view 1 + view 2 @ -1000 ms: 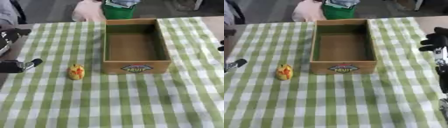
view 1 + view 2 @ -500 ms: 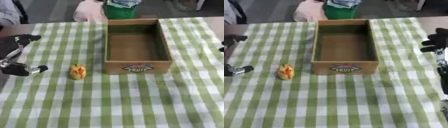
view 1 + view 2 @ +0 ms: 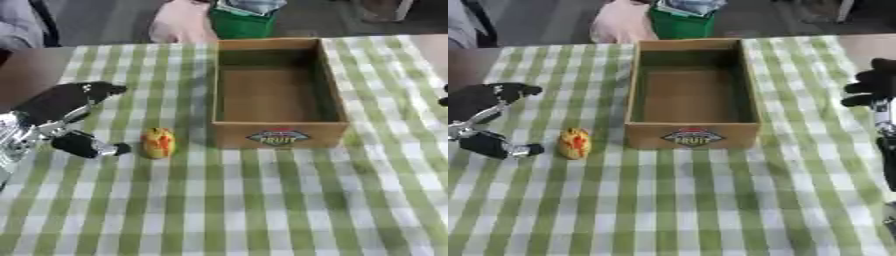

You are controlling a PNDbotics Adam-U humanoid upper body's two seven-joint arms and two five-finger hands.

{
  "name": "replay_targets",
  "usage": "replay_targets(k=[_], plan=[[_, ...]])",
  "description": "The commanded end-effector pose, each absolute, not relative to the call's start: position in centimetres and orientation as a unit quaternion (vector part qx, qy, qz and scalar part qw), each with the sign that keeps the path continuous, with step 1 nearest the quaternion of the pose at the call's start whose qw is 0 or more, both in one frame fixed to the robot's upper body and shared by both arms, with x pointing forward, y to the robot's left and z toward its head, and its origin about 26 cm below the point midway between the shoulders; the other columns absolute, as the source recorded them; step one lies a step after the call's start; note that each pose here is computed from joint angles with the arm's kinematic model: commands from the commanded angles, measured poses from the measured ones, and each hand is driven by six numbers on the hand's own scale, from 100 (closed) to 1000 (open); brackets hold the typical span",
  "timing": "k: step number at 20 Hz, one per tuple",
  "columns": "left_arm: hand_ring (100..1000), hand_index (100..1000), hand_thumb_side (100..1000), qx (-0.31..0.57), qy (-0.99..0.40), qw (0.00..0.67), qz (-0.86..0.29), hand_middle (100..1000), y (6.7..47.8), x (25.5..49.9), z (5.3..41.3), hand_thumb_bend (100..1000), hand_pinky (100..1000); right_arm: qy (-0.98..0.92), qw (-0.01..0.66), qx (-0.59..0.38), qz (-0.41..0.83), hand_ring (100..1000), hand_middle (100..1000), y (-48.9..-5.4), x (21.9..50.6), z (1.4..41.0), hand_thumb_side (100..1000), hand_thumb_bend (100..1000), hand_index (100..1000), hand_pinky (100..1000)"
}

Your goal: Pick up objects on the table and place them in the box.

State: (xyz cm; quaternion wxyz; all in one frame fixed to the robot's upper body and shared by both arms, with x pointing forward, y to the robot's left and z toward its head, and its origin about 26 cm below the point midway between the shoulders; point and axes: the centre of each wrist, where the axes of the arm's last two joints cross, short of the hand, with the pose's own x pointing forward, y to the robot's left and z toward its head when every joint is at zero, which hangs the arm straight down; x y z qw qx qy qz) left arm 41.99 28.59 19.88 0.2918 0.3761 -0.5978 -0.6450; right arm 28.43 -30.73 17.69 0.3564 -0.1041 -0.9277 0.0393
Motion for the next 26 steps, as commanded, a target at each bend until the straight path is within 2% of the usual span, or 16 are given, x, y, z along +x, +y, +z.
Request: replay_targets(k=[1, 7, 13, 18, 25, 26], plan=[[832, 995, 712, 0.379, -0.596, 0.285, -0.648, 841, 28.3, 41.7, 22.0, 580, 700, -0.931, 0.345, -0.106, 0.046, 626, 618, -30.8, 28.3, 18.4, 539, 100, 769, 562], [825, 992, 735, 0.359, -0.593, 0.303, -0.653, 834, 27.2, 41.2, 23.3, 575, 696, -0.931, 0.346, -0.106, 0.045, 627, 618, -30.8, 28.3, 18.4, 540, 100, 769, 563], [820, 984, 778, 0.334, -0.603, 0.308, -0.656, 829, 24.4, 40.7, 25.0, 555, 690, -0.931, 0.347, -0.106, 0.044, 627, 618, -30.9, 28.3, 18.3, 541, 100, 769, 563], [820, 979, 726, 0.337, -0.577, 0.316, -0.673, 802, 23.5, 40.6, 25.5, 535, 687, -0.930, 0.349, -0.107, 0.045, 627, 618, -30.8, 28.2, 18.2, 542, 100, 768, 563], [820, 979, 726, 0.328, -0.550, 0.326, -0.696, 802, 23.4, 40.3, 26.7, 535, 687, -0.930, 0.350, -0.108, 0.044, 627, 618, -30.9, 28.2, 18.2, 542, 100, 768, 563], [819, 962, 645, 0.326, -0.546, 0.329, -0.699, 755, 23.4, 40.2, 26.8, 501, 675, -0.930, 0.350, -0.108, 0.045, 627, 618, -30.9, 28.2, 18.2, 540, 100, 768, 563]])
